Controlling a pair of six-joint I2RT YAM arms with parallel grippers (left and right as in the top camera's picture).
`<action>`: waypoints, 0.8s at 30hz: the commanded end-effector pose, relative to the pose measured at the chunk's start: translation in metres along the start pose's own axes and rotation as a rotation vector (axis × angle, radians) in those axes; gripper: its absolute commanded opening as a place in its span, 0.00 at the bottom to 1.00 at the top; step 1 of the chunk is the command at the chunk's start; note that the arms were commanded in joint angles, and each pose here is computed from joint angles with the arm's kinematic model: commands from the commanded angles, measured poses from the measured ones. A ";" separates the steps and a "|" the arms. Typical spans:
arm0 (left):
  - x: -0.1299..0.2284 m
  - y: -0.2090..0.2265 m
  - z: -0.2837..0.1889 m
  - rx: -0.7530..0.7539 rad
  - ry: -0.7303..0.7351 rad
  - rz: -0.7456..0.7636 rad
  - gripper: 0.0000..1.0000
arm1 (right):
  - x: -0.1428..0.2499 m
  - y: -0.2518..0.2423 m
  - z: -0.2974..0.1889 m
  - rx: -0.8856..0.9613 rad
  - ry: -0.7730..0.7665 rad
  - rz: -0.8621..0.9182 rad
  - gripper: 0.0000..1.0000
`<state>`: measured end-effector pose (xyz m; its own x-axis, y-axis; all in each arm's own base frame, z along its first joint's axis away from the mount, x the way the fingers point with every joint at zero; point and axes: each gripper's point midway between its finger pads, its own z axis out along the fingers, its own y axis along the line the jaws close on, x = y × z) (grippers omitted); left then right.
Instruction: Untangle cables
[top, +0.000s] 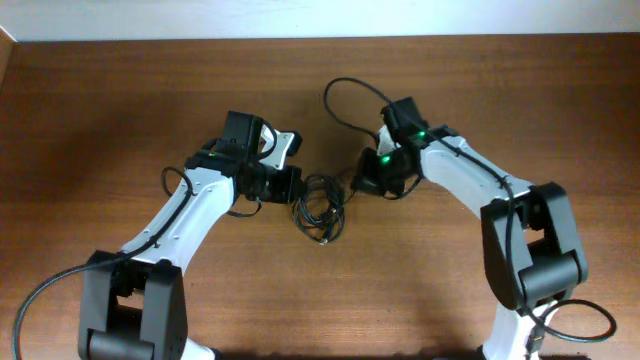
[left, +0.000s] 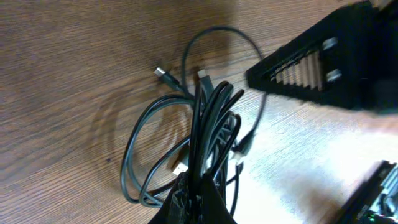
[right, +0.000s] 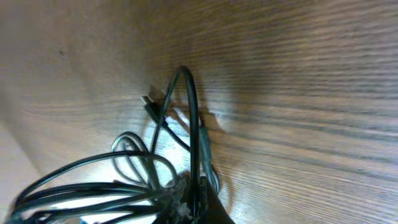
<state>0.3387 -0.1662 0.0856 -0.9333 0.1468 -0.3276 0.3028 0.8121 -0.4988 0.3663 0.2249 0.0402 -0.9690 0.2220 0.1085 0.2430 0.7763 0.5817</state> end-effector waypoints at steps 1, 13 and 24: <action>0.002 0.011 0.003 -0.062 0.010 0.023 0.00 | -0.004 0.008 -0.023 -0.124 0.033 0.011 0.04; 0.008 0.011 0.003 -0.061 0.028 -0.105 0.00 | -0.003 -0.054 -0.030 0.139 0.013 -0.067 0.80; -0.023 -0.064 -0.062 0.675 -0.055 -0.176 0.00 | 0.028 -0.027 -0.032 -0.053 0.158 -0.298 0.99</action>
<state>0.3389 -0.1815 0.1403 -0.9623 0.0039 -0.2719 0.2354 0.5122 -0.8260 0.3319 0.1821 0.0378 -0.9935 -0.0515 0.1017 0.0182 0.8089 0.5876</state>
